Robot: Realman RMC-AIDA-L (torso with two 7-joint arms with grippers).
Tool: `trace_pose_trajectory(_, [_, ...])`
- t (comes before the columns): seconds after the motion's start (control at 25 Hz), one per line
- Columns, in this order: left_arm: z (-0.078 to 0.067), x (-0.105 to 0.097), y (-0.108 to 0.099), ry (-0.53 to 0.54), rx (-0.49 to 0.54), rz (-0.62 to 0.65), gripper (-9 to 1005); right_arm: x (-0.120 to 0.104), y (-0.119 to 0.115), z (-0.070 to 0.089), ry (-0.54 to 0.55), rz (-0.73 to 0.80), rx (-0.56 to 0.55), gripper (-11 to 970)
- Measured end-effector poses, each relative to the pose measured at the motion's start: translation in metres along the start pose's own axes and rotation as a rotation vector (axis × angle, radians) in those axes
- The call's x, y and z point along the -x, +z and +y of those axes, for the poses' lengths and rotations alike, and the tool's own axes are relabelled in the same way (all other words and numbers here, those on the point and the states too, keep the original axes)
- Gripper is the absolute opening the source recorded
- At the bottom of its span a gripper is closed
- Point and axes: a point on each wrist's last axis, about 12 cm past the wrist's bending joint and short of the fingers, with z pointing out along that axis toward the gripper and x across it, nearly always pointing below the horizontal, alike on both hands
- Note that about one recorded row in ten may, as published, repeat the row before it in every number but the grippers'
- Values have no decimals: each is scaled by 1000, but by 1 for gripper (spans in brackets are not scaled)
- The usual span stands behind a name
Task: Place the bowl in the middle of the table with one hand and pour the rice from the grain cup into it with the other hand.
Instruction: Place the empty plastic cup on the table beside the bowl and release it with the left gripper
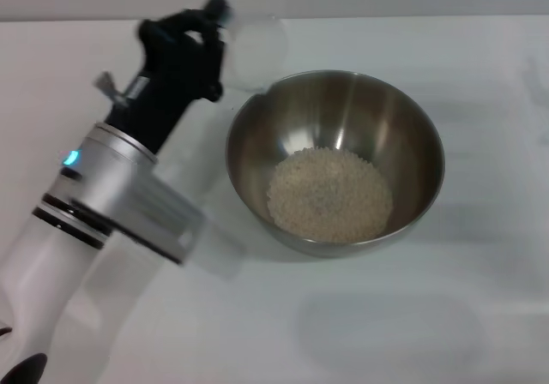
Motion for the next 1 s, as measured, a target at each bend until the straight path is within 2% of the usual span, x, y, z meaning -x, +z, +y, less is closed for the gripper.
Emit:
trace_pose_trajectory(0.08, [0,0,0,0,0,0,108,0,0,0,0,1,-1,827])
trace_pose_trajectory(0.12, [3,-16,-3,-228,29,114,109,0,0,0,0,1,-1,827])
trace_pose_trajectory(0.16, [3,-21,-4,-286,41,147,110,0,-1,0,1,2,-1,827])
trace_pose_trajectory(0.2, [5,-30,-7,-401,67,206,110,0,-1,1,2,2,-2,827])
trace_pose_trajectory(0.52, [5,-68,-20,-830,173,443,117,0,-1,1,3,2,-2,827])
trace_pose_trajectory(0.56, [5,-68,-20,-830,173,443,118,0,-1,1,3,2,-2,827])
trace_pose_trajectory(0.6, [4,-74,-22,-897,181,487,119,0,-1,1,3,1,-1,826])
trace_pose_trajectory(0.68, [2,-77,-24,-936,185,523,121,0,-2,1,2,0,0,826])
trace_pose_trajectory(1.0, [-3,-84,-28,-978,174,603,127,0,-2,2,3,0,3,826])
